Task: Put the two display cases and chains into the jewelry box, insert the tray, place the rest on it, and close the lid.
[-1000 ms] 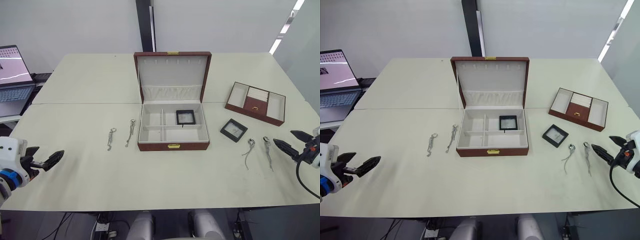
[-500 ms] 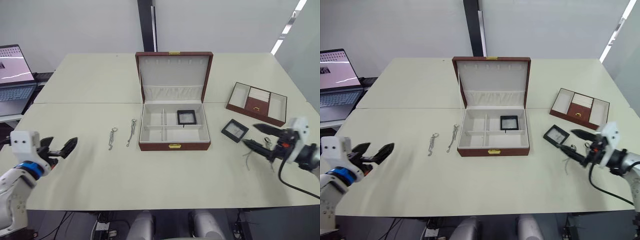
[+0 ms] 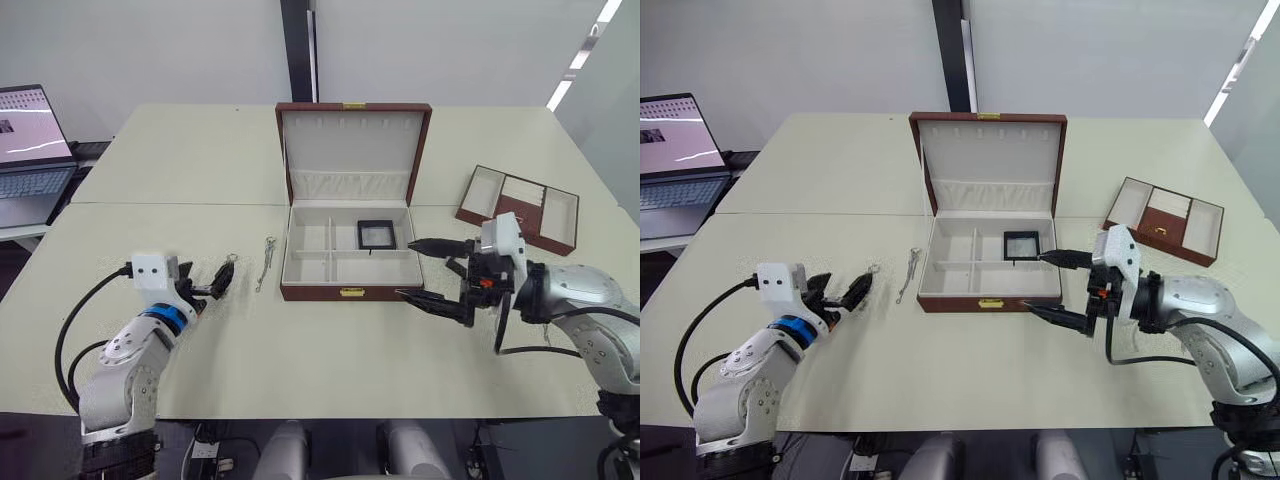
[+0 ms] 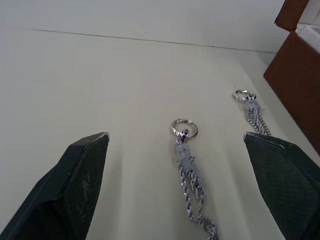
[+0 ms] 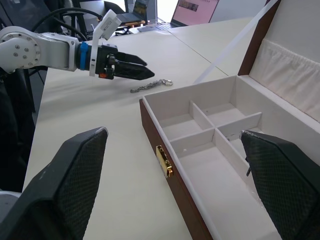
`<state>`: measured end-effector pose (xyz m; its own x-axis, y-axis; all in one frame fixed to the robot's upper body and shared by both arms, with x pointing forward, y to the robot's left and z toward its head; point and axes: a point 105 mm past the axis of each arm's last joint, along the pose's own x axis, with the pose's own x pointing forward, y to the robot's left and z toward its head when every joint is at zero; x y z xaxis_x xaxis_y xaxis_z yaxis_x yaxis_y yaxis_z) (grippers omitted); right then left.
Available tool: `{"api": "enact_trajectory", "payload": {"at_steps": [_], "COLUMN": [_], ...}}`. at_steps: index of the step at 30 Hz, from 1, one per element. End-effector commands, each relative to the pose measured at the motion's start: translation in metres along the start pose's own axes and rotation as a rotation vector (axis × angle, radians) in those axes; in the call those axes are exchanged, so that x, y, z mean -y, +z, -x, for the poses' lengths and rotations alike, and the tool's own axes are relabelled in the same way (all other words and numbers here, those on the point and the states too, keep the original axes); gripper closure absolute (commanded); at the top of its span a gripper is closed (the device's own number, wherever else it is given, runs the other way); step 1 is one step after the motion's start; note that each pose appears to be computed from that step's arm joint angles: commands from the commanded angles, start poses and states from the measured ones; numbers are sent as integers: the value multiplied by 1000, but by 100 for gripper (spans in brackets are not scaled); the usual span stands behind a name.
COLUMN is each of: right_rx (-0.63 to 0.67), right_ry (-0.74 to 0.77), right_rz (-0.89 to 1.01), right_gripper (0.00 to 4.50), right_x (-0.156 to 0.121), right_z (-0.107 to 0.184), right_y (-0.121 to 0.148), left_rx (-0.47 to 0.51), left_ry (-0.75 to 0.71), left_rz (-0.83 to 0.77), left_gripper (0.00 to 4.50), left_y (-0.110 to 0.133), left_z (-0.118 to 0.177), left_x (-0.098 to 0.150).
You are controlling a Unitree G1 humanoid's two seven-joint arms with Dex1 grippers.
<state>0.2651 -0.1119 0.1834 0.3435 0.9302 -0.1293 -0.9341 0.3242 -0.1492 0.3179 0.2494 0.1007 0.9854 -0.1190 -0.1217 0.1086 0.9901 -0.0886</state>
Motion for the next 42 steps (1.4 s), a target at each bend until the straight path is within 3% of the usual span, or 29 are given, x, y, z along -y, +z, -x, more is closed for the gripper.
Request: {"api": "enact_trajectory", "payload": {"at_steps": [1, 15, 24, 27, 39, 42], "right_rx": [35, 42, 36, 31, 5, 8], "right_ry": [-13, -36, -34, -28, 12, 6], "right_rz": [35, 22, 18, 18, 18, 18], "right_gripper": [0, 0, 0, 0, 0, 0], "right_x": [2, 7, 6, 5, -1, 0], "right_z": [-5, -5, -4, -3, 1, 1], "right_y": [8, 4, 1, 0, -9, -9], "left_rx": [18, -155, -152, -156, -155, -152], "left_ry": [22, 86, 76, 80, 87, 88], "left_rz": [-30, -62, -43, -42, -34, -34], "left_gripper": [2, 2, 2, 61, 427, 446], "left_y": [4, -38, -43, -46, -50, -50], "left_z": [-9, -13, -13, -11, -11, -12], "left_x": [6, -1, 0, -3, -4, -5]}}
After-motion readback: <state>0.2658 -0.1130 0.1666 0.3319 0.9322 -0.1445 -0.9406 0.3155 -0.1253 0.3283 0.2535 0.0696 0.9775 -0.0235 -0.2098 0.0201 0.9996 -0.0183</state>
